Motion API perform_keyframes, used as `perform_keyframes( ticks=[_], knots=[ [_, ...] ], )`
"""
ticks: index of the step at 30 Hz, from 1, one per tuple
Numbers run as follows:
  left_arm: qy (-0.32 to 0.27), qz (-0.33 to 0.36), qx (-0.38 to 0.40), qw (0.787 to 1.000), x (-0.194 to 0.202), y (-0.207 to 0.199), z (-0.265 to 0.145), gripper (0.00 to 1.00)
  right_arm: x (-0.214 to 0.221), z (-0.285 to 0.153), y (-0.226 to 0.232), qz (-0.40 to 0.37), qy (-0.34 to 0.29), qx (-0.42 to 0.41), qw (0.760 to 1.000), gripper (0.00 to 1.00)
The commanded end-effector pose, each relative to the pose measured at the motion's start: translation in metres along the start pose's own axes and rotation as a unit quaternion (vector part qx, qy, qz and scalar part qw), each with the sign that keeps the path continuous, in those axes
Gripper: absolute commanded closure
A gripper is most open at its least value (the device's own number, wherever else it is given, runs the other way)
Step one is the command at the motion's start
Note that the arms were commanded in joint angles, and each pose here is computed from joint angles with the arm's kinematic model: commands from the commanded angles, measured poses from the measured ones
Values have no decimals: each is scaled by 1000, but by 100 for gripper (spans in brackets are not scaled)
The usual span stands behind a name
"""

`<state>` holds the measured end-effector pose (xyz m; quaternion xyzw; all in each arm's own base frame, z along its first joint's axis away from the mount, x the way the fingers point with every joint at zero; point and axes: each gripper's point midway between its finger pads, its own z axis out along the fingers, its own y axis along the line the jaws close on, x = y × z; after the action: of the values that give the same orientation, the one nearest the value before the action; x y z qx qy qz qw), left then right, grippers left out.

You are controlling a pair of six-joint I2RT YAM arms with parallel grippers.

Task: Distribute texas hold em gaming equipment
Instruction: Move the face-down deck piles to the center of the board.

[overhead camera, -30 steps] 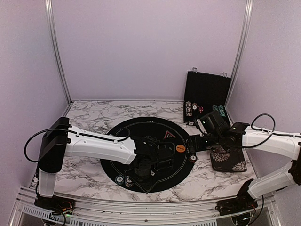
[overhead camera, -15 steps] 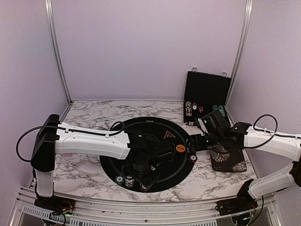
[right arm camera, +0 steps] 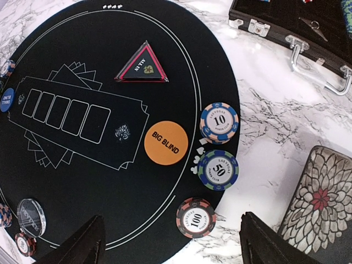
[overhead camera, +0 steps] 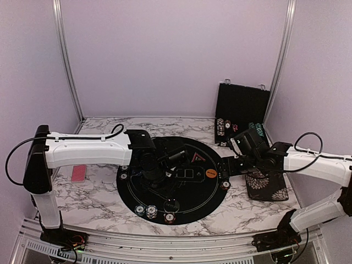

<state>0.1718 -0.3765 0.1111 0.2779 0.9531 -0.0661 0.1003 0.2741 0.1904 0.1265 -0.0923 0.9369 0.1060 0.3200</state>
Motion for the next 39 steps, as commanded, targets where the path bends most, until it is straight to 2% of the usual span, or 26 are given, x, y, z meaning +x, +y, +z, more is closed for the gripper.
perform_keyframes(
  ticks=[1, 12, 24, 32, 39],
  knots=[
    [-18, -62, -17, 998, -9, 47, -22, 44, -32, -5, 8, 3, -40, -8, 999, 18],
    [-42, -211, -68, 974, -4, 175, -42, 43, -61, 2, 31, -22, -60, -37, 997, 15],
    [-33, -380, -136, 914, 66, 325, -35, 40, -77, 18, 57, -54, -54, -87, 993, 14],
    [-13, -425, -143, 894, 91, 378, -17, 34, -79, 21, 62, -66, -51, -99, 992, 14],
    [22, -422, -152, 894, 105, 404, 3, 22, -75, 22, 64, -68, -47, -112, 990, 13]
  ],
)
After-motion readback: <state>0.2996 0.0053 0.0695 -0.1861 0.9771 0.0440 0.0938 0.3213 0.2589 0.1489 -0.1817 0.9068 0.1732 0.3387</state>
